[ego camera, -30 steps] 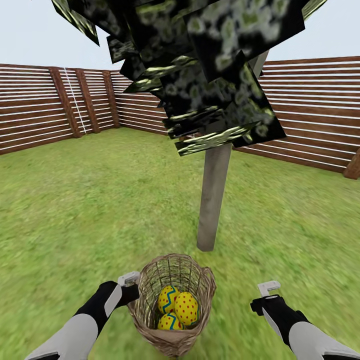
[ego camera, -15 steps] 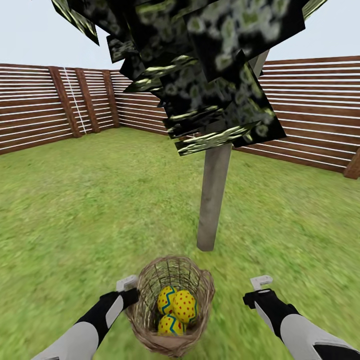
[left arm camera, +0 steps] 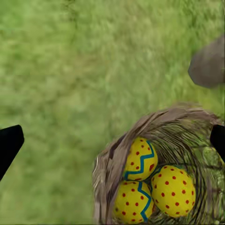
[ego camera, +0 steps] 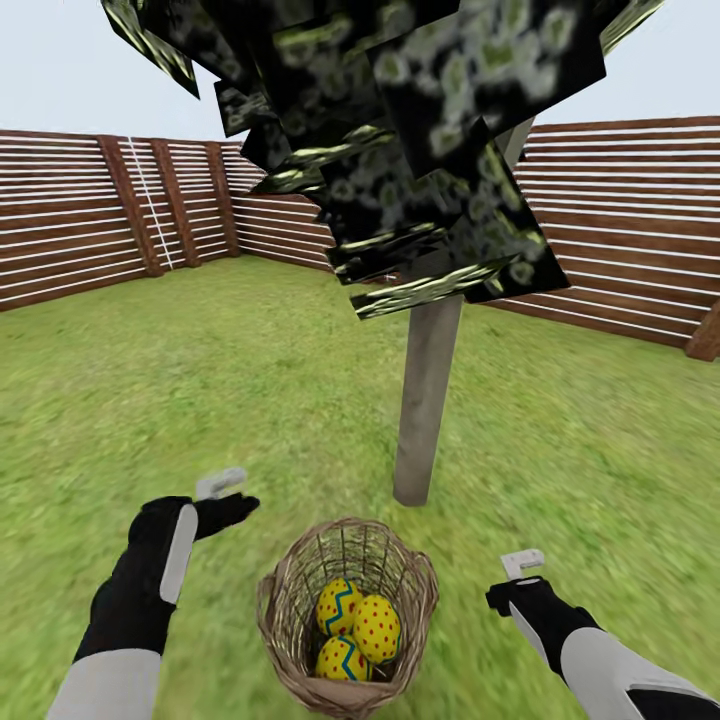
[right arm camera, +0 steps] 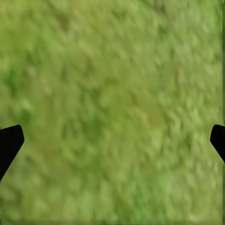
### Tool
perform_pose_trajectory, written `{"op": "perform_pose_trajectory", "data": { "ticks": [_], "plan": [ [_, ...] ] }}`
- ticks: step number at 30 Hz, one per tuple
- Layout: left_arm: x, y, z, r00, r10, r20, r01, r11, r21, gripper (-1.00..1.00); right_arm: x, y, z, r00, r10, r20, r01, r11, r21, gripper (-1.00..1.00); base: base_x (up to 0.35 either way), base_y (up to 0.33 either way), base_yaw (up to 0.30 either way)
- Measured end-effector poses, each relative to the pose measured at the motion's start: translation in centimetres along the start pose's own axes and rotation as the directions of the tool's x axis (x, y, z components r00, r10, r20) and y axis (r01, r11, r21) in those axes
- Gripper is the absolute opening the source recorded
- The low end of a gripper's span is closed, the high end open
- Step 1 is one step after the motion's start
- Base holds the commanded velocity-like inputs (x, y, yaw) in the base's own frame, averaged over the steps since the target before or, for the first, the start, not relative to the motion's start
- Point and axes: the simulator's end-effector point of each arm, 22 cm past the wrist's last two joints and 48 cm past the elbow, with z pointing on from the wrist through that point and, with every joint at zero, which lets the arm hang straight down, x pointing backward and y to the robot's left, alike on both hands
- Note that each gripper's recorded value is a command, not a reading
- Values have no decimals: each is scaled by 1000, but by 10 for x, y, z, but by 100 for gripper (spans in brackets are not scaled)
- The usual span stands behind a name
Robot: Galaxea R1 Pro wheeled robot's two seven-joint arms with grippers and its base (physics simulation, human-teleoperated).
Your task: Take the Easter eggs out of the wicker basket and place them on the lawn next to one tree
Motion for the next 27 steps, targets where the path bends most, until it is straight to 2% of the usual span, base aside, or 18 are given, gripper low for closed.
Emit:
{"op": "perform_pose_trajectory", "data": {
  "ticks": [1, 2, 3, 4, 5, 6, 8, 9, 11, 14, 17, 20, 21, 23, 24, 25, 26, 27],
  "plan": [
    [-25, 3, -22, 998, -23, 58, 22, 1000, 8, 100, -2, 0, -2, 1000, -1, -3, 1, 1000, -3, 100, 0, 0, 0],
    [-34, 7, -31, 995, -60, 79, 58, 998, 25, 100, -4, -1, -4, 1000, -2, -5, 2, 1000, -11, 100, 0, 0, 0],
    [-39, 10, -35, 991, -100, 85, 96, 994, 49, 100, -8, -2, -6, 1000, -2, -13, 2, 1000, -16, 100, 0, 0, 0],
    [-44, 11, -38, 983, -165, 83, 156, 982, 105, 100, -14, -6, -11, 999, -2, -47, 1, 1000, -24, 100, 0, 0, 0],
    [-46, 10, -39, 979, -189, 81, 177, 975, 134, 100, -16, -6, -13, 998, -1, -61, -1, 999, -34, 100, 0, 0, 0],
    [-56, 11, -45, 967, -238, 88, 218, 956, 196, 100, -29, 3, -21, 996, -1, -85, -7, 995, -99, 100, 0, 0, 0],
    [-60, 14, -46, 964, -251, 94, 227, 951, 210, 100, -39, 5, -27, 996, 10, -89, -22, 991, -130, 100, 0, 0, 0],
    [-60, 14, -46, 963, -253, 93, 229, 950, 213, 100, -53, 10, -35, 996, 23, -84, -38, 983, -181, 100, 0, 0, 0],
    [-60, 12, -46, 962, -258, 93, 233, 947, 220, 100, -102, 28, -69, 998, 51, -26, -57, 926, -373, 100, 0, 0, 0],
    [-62, 13, -47, 960, -261, 99, 234, 946, 222, 100, -137, 40, -106, 997, 65, 31, -41, 862, -506, 100, 0, 0, 0],
    [-64, 11, -48, 957, -272, 100, 242, 940, 239, 100, -169, 38, -137, 993, 84, 83, -27, 842, -539, 100, 0, 0, 0],
    [-67, 2, -50, 950, -295, 101, 258, 925, 278, 100, -212, 25, -178, 976, 104, 192, 13, 851, -525, 100, 0, 0, 0],
    [-69, -1, -50, 947, -305, 104, 264, 920, 291, 100, -218, 27, -191, 973, 90, 214, 35, 855, -518, 100, 0, 0, 0],
    [-70, -3, -51, 945, -311, 106, 268, 916, 299, 100, -216, 41, -198, 975, 42, 219, 79, 853, -515, 100, 0, 0, 0],
    [-71, -3, -51, 944, -313, 108, 269, 915, 302, 100, -209, 64, -202, 975, -31, 221, 144, 845, -515, 100, 0, 0, 192],
    [-72, -2, -52, 943, -314, 111, 269, 914, 303, 100, -194, 100, -206, 960, -162, 228, 259, 821, -509, 100, 0, 0, 238],
    [-72, -1, -52, 943, -315, 112, 269, 914, 302, 100, -184, 120, -208, 945, -232, 232, 321, 801, -506, 100, 0, 0, 256],
    [-72, -1, -52, 943, -315, 112, 270, 915, 302, 100, -179, 126, -206, 939, -257, 229, 340, 796, -500, 100, 0, 0, 267]
  ]
}}
